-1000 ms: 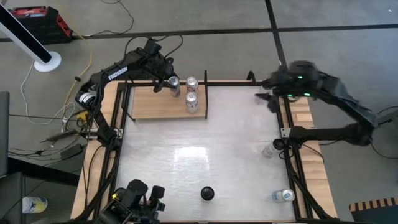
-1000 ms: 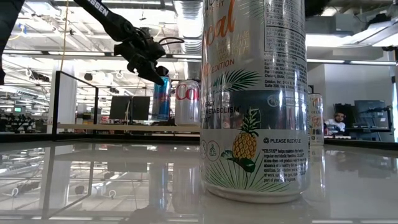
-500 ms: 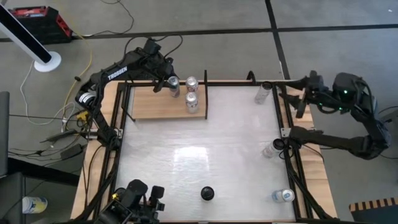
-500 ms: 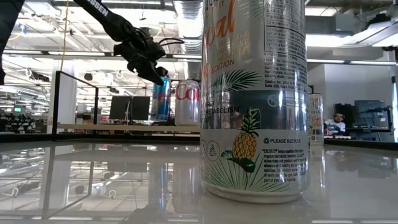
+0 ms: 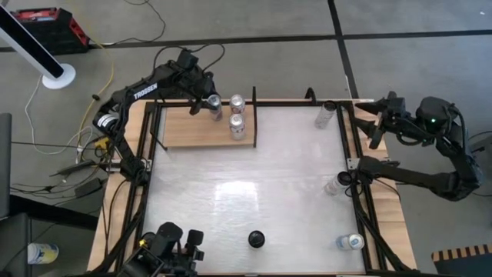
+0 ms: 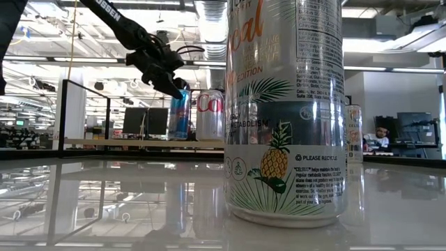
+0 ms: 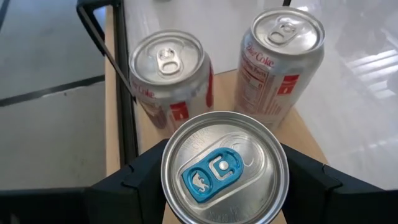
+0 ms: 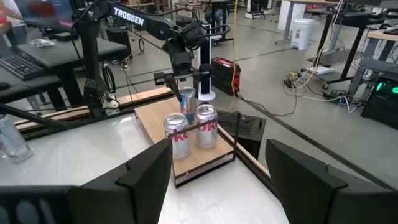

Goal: Place canned beverage on shelf
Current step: Put the top blue soda can on the shelf

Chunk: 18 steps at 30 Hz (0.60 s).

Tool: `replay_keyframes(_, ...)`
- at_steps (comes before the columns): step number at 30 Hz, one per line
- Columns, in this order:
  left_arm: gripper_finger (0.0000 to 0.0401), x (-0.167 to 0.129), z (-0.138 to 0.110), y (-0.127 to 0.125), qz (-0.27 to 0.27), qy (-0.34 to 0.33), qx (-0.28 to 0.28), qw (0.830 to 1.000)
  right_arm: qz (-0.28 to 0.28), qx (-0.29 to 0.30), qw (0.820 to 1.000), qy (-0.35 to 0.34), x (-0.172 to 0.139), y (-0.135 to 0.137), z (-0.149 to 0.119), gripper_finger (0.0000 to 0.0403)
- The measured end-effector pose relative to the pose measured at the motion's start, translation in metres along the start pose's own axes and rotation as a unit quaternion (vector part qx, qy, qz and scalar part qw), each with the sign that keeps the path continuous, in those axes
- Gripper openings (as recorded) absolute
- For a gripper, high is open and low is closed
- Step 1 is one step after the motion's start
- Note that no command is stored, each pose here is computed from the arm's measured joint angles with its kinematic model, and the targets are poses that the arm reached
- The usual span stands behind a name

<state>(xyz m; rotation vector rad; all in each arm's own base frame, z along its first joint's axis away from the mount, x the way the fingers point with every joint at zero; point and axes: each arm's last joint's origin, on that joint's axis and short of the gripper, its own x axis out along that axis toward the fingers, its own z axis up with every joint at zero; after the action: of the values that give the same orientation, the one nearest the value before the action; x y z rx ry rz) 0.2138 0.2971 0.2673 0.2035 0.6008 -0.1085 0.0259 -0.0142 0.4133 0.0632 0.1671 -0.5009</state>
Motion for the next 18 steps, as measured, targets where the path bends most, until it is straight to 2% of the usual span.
replay_keyframes(18, 0.0215, 0.0006, -0.0001, 0.0, -0.003, -0.004, -0.004, 1.0, 0.0, 0.018, 1.0, 0.0, 0.0004, 0.0, 0.0002, 0.0283)
